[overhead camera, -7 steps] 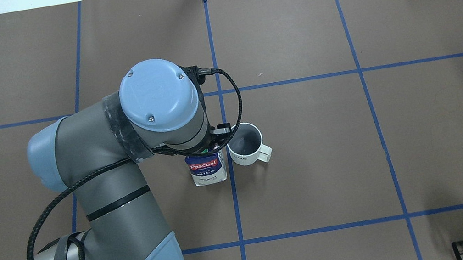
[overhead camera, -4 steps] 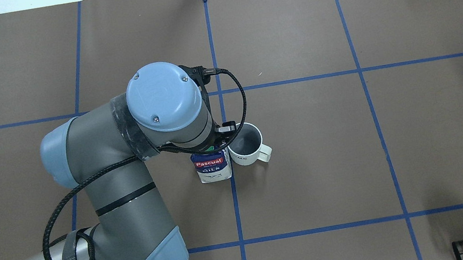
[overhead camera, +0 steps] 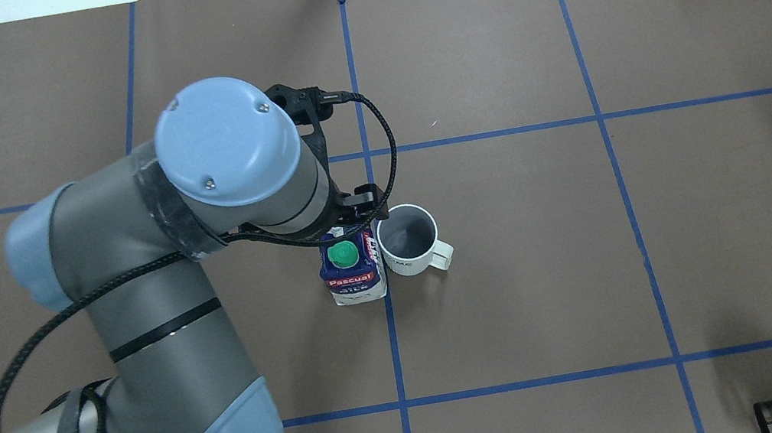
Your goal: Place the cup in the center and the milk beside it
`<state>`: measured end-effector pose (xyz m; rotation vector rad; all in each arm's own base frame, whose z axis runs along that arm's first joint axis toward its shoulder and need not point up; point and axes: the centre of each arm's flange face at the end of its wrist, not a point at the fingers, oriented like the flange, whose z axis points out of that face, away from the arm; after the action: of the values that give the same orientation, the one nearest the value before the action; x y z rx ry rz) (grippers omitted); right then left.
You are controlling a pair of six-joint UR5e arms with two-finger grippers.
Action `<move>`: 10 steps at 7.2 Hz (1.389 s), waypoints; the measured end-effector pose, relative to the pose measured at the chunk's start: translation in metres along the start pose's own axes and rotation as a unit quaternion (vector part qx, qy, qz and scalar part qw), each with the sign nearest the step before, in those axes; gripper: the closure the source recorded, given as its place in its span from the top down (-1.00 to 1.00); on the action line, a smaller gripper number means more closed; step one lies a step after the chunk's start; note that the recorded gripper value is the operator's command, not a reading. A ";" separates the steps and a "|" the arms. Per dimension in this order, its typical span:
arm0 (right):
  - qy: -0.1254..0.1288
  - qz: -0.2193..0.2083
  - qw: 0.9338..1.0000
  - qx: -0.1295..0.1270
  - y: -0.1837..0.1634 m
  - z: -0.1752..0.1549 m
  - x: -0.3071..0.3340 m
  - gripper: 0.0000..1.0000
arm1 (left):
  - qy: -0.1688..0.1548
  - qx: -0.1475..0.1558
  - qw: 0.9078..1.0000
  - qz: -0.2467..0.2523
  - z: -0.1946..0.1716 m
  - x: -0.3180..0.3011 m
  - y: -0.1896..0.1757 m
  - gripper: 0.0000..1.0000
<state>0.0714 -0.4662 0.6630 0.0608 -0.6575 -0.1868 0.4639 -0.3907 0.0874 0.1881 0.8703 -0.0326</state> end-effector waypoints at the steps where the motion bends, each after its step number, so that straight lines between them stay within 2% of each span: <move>1: 0.000 0.001 1.000 -0.001 0.001 0.001 0.001 1.00 | -0.013 0.006 0.999 0.031 -0.026 -0.021 -0.008 0.99; 2: -0.001 0.002 1.000 -0.003 0.001 0.003 0.002 1.00 | -0.029 0.005 0.997 0.068 -0.045 -0.061 -0.027 0.98; 3: -0.001 0.003 1.000 -0.004 0.002 0.004 0.003 1.00 | -0.044 -0.011 0.993 0.111 -0.058 -0.124 -0.055 0.98; 5: -0.001 0.004 1.000 -0.006 0.003 0.006 0.004 1.00 | -0.067 -0.046 0.980 0.181 -0.084 -0.291 -0.111 0.98; 6: -0.001 0.004 1.000 -0.006 0.003 0.006 0.004 1.00 | -0.077 -0.065 0.978 0.183 -0.090 -0.372 -0.119 0.99; 8: -0.001 0.004 1.000 -0.006 0.004 0.006 0.004 1.00 | -0.105 -0.113 0.980 0.127 -0.072 -0.497 -0.128 0.99; 10: -0.001 0.005 1.000 -0.007 0.003 0.007 0.005 1.00 | -0.119 -0.128 0.983 0.063 -0.063 -0.590 -0.133 0.99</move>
<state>0.0715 -0.4638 0.6720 0.0436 -0.6577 -0.1819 0.0213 -0.5381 0.4774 -0.0026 0.6151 0.1709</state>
